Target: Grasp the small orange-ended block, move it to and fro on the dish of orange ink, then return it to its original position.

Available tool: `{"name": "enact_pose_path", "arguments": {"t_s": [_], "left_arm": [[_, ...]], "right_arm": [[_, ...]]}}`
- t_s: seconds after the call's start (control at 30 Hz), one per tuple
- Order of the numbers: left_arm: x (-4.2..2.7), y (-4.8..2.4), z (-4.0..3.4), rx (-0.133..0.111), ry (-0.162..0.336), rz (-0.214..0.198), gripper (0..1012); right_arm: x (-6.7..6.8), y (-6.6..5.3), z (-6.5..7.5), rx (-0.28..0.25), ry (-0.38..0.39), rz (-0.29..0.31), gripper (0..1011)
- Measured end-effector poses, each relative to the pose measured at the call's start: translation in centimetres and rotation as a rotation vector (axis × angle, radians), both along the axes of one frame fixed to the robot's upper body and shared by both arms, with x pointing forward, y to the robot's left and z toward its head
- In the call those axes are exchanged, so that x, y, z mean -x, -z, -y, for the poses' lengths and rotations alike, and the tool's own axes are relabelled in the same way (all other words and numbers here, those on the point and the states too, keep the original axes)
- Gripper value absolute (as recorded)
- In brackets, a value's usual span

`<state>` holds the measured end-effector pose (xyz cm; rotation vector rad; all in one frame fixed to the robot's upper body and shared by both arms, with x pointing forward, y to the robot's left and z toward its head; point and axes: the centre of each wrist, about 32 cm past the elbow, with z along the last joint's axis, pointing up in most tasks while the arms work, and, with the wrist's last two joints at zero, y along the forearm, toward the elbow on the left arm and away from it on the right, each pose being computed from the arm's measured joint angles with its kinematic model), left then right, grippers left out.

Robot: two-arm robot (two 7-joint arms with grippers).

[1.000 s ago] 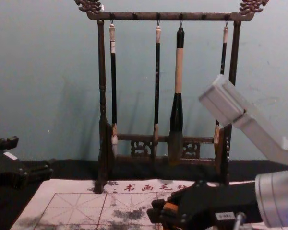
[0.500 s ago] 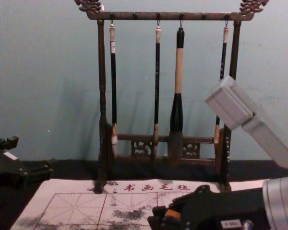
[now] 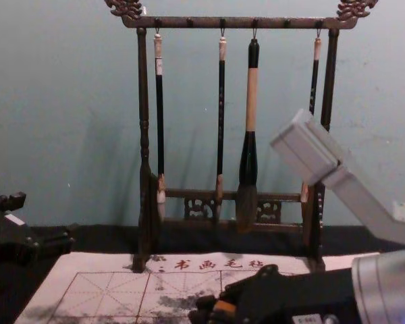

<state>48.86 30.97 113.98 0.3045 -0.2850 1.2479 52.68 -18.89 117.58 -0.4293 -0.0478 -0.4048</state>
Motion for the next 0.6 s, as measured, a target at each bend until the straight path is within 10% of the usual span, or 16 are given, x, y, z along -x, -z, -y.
{"name": "enact_pose_path", "arguments": {"t_s": [0.6], "left_arm": [[0.00,0.00,0.00,0.000,0.000,0.000,1001]], "right_arm": [[-1.0,0.1,-1.6,-0.002,-0.007,-0.004,111]]}}
